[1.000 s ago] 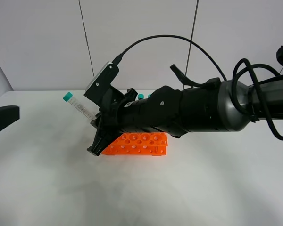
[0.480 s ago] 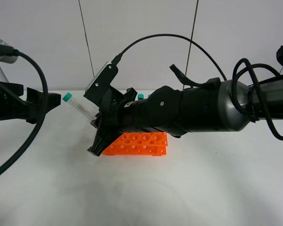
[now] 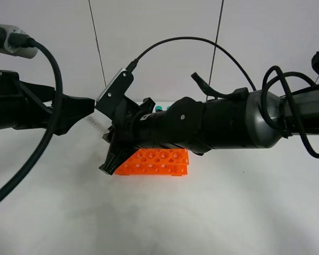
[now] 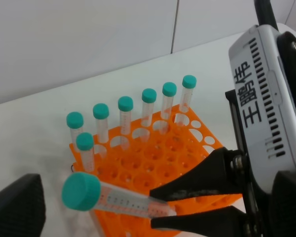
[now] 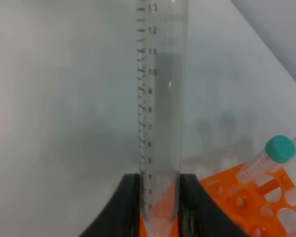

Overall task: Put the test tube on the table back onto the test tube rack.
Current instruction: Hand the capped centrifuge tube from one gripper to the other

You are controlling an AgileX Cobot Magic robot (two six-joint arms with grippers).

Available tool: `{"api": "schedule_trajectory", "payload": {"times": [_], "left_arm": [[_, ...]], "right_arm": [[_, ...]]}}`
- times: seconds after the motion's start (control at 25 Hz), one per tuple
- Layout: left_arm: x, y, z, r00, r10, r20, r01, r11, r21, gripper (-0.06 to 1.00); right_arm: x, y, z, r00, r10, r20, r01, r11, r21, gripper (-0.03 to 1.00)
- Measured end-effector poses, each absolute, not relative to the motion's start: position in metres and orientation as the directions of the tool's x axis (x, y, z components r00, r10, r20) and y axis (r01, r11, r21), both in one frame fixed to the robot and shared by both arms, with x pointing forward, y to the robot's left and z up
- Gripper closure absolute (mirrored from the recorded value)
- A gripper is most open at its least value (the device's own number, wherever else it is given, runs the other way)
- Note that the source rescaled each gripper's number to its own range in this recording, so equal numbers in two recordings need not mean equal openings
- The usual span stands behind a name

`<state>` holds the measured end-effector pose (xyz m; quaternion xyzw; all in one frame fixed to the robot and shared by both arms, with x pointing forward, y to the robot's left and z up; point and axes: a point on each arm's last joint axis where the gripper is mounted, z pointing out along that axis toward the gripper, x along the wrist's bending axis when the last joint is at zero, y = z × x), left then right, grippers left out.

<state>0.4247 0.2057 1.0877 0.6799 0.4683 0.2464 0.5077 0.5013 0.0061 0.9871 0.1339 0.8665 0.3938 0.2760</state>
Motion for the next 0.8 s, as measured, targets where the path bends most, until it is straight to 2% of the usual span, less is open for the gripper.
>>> {"api": "schedule_trajectory", "payload": {"times": [0.28, 0.64, 0.8], "left_arm": [[0.430, 0.204, 1.084, 0.429, 0.891, -0.148, 0.394, -0.038, 0.918, -0.05], [0.455, 0.195, 1.057, 0.385, 0.909, -0.162, 0.472, -0.043, 0.880, -0.05], [0.457, 0.195, 1.056, 0.380, 0.911, -0.158, 0.463, -0.040, 0.885, -0.05]], "right_arm": [[0.501, 0.006, 0.987, -0.811, 0.450, -0.374, 0.014, 0.654, 0.756, 0.96], [0.502, 0.006, 0.987, -0.808, 0.456, -0.373, 0.018, 0.652, 0.758, 0.96], [0.502, 0.006, 0.987, -0.808, 0.455, -0.373, 0.017, 0.652, 0.758, 0.96]]}}
